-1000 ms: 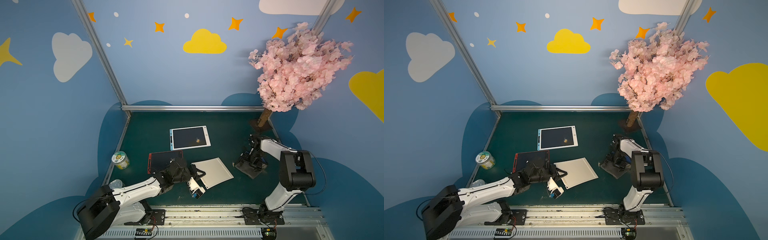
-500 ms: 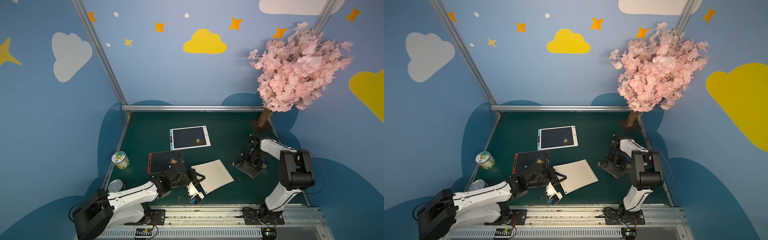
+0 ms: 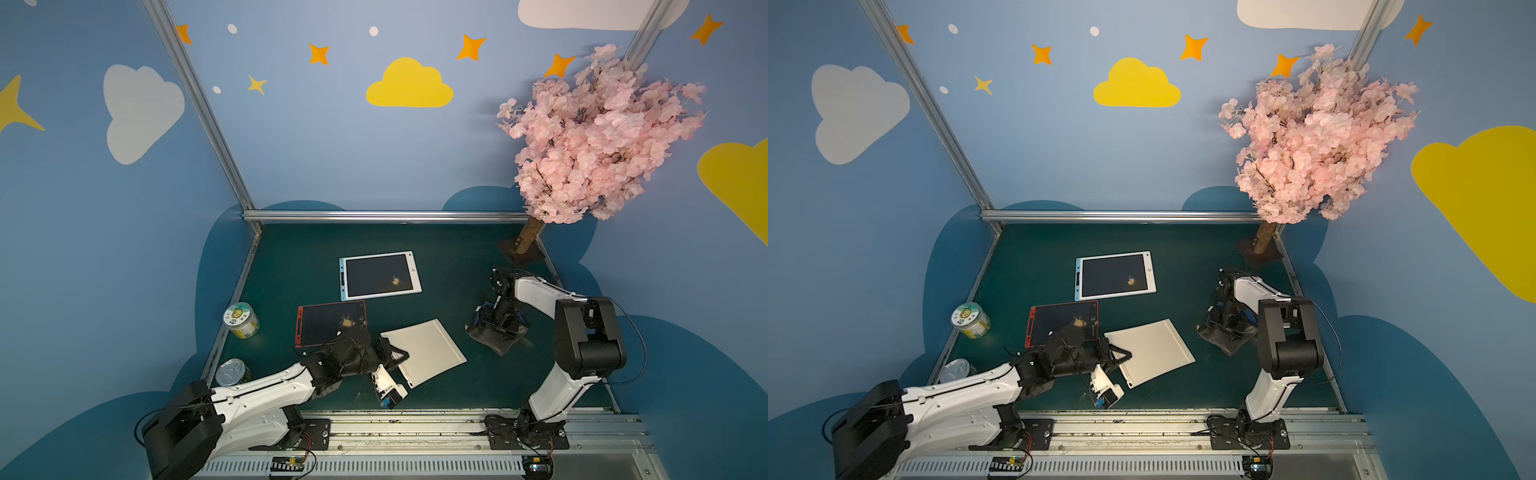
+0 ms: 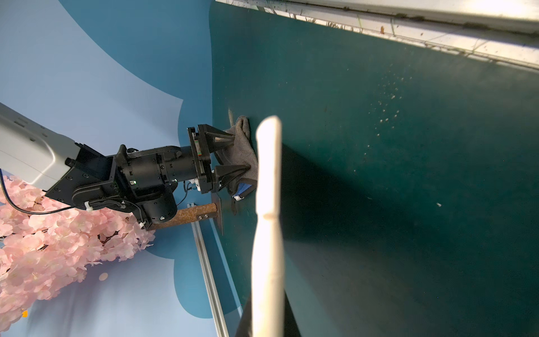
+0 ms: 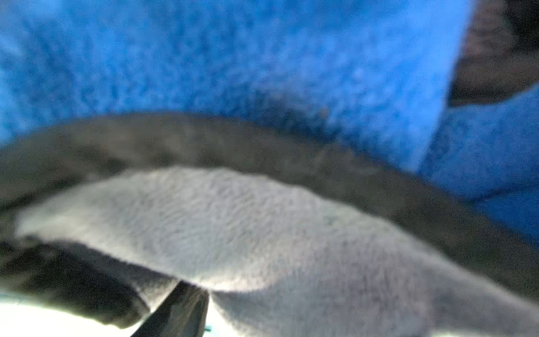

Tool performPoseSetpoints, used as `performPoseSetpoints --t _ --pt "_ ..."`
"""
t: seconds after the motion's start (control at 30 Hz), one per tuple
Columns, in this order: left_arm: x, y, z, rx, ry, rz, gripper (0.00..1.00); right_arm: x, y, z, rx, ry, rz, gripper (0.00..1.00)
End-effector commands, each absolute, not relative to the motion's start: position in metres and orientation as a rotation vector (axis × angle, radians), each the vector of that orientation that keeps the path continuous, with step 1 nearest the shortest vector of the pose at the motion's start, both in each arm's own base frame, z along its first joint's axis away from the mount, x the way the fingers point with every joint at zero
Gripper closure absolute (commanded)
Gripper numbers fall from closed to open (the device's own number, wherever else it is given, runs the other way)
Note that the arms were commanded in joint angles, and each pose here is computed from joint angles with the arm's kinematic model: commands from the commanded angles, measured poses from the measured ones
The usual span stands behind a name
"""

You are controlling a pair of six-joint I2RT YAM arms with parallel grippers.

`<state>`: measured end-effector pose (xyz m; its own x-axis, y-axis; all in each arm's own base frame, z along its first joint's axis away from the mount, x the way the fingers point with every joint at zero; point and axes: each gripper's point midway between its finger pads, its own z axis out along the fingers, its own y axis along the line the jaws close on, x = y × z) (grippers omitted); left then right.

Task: Wipe the drawing tablet
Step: Pick up the cleaning item at the center of the board.

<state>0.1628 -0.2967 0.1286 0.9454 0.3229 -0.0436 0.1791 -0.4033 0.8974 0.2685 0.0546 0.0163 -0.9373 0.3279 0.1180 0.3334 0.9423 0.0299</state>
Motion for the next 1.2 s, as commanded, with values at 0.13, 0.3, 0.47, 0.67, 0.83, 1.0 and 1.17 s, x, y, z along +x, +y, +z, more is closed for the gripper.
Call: performPoseSetpoints --t 0.13,0.3,0.47,0.67,0.83,1.0,1.17 --pt "0.161 -0.299 0.133 1.981 0.344 0.164 0.97 0.277 0.082 0.013 -0.49 -2.983 -0.363 0.57" --pt "0.16 -0.299 0.133 1.981 0.345 0.157 0.97 0.292 0.064 0.046 -0.562 -3.064 -0.392 0.92" --pt "0.16 -0.3 0.136 1.975 0.344 0.149 0.97 0.306 0.061 0.098 -0.625 -3.18 -0.514 1.0" --pt "0.158 -0.303 0.139 1.974 0.33 0.13 0.97 0.307 0.108 0.176 -0.17 -3.487 -0.567 1.0" --pt "0.157 -0.304 0.138 1.986 0.329 0.12 0.97 0.299 0.056 0.155 -0.513 -3.52 -0.301 1.0" --pt "0.156 -0.306 0.14 1.977 0.33 0.106 0.97 0.293 0.059 0.138 -0.759 -3.238 -0.857 1.0" --pt "0.156 -0.306 0.141 1.976 0.329 0.104 0.97 0.289 0.074 0.144 -0.499 -3.388 -0.487 1.0"
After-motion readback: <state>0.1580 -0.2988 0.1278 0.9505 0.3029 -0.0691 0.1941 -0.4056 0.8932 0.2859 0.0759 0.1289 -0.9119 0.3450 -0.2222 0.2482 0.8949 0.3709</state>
